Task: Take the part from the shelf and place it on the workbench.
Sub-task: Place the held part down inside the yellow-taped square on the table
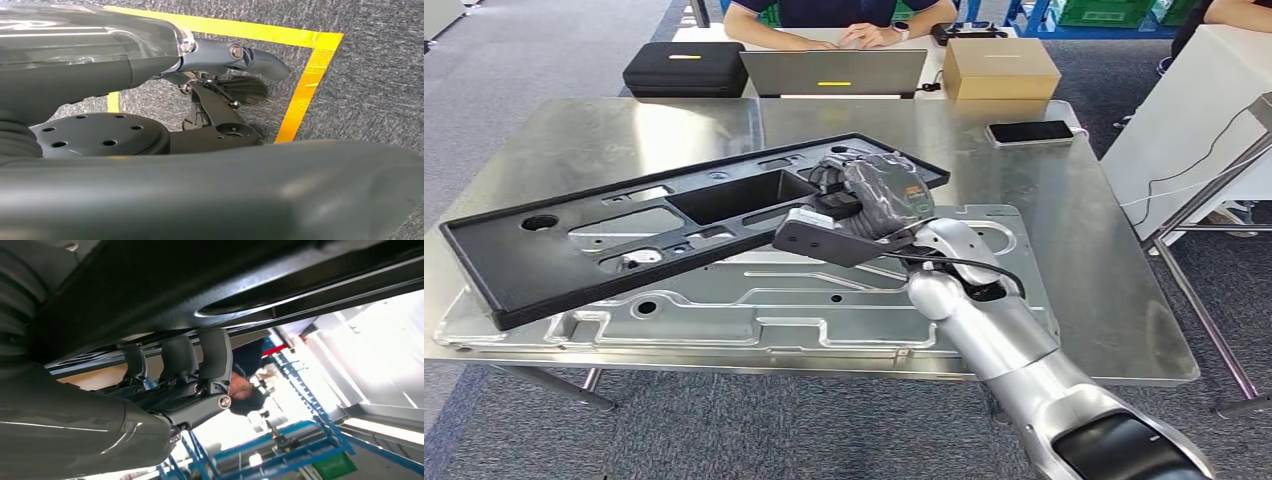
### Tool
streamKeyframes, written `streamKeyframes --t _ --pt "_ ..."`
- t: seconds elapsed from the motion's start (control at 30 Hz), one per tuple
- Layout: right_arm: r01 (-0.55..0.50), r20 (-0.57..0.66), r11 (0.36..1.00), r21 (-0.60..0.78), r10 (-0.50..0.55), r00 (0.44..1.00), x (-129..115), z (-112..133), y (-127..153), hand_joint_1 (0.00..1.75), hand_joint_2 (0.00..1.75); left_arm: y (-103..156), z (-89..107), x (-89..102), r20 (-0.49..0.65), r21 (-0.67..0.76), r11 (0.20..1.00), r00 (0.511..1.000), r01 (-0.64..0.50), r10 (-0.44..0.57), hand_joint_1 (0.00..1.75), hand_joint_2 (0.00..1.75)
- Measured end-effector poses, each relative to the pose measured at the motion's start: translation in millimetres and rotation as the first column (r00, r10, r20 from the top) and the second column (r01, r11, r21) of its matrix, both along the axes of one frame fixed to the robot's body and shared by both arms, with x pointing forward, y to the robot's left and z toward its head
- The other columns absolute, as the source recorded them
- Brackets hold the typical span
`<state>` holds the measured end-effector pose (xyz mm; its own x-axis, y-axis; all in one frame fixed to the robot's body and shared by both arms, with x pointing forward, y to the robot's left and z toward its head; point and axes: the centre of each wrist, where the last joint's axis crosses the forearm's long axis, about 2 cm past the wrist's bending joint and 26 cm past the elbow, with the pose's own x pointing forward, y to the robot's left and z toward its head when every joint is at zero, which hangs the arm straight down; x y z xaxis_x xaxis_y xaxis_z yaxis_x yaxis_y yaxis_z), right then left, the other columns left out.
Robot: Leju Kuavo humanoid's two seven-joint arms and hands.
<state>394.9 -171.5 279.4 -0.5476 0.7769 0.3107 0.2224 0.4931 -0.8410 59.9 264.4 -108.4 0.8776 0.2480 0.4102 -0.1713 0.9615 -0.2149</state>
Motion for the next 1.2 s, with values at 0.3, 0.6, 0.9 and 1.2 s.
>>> streamKeyframes --t 0.3,0.6,0.9,1.2 --pt "0.211 0.139 0.949 -0.235 -0.182 0.973 -4 -5 -4 1.75 1.75 -2 -0.1 -1.4 -0.002 0.001 1.000 1.000 0.007 -0.007 0.00 1.75" --pt "0.357 0.191 0.844 -0.401 -0.304 0.933 2 -11 -9 1.75 1.75 -2 -0.1 -1.2 0.000 0.003 1.000 1.000 0.011 -0.011 0.00 1.75" --pt "0.370 0.056 0.747 -0.552 -0.410 0.911 29 -29 -21 1.75 1.75 -2 -0.1 -1.2 0.000 0.002 1.000 1.000 0.004 -0.004 0.00 1.75" --pt "0.260 -0.145 0.710 -0.655 -0.455 0.879 60 -30 -38 1.75 1.75 -2 -0.1 -1.5 0.016 0.001 1.000 1.000 -0.012 0.012 0.00 1.75"
